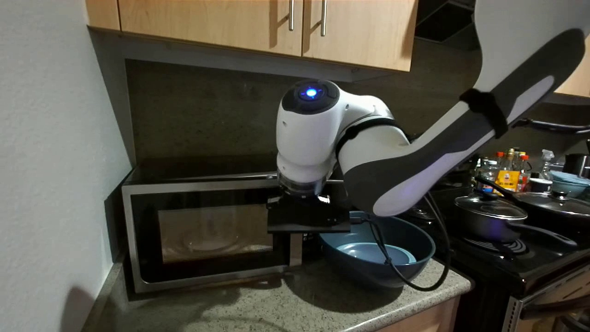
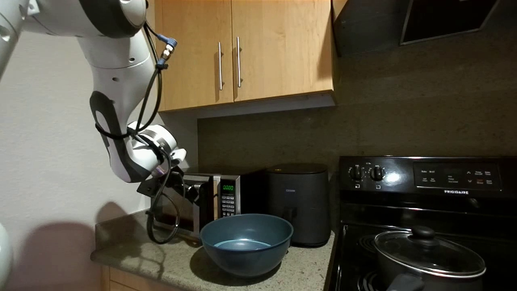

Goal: Close the microwave door, then open it

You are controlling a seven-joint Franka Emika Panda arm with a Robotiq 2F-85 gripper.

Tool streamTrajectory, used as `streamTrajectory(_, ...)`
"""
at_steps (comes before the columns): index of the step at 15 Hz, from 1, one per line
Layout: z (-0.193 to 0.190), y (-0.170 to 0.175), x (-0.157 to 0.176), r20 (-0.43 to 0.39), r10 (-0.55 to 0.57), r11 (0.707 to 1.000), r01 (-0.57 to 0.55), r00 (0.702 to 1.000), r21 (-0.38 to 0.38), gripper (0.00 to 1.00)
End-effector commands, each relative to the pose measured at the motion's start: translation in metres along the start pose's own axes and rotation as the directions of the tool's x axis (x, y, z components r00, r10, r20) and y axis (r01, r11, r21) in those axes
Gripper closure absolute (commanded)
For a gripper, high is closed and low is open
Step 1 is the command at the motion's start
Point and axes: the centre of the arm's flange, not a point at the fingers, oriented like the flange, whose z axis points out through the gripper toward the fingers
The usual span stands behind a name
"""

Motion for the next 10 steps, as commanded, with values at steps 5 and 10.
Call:
streamTrajectory(5, -0.04, -0.005, -0.035, 0.067, 0.039, 0.999, -0.037, 0.997, -0.029, 0.68)
streamTrajectory(10, -0.04, -0.005, -0.032, 0.079, 0.101, 0.994, -0.096, 0.992, -0.058, 0.42)
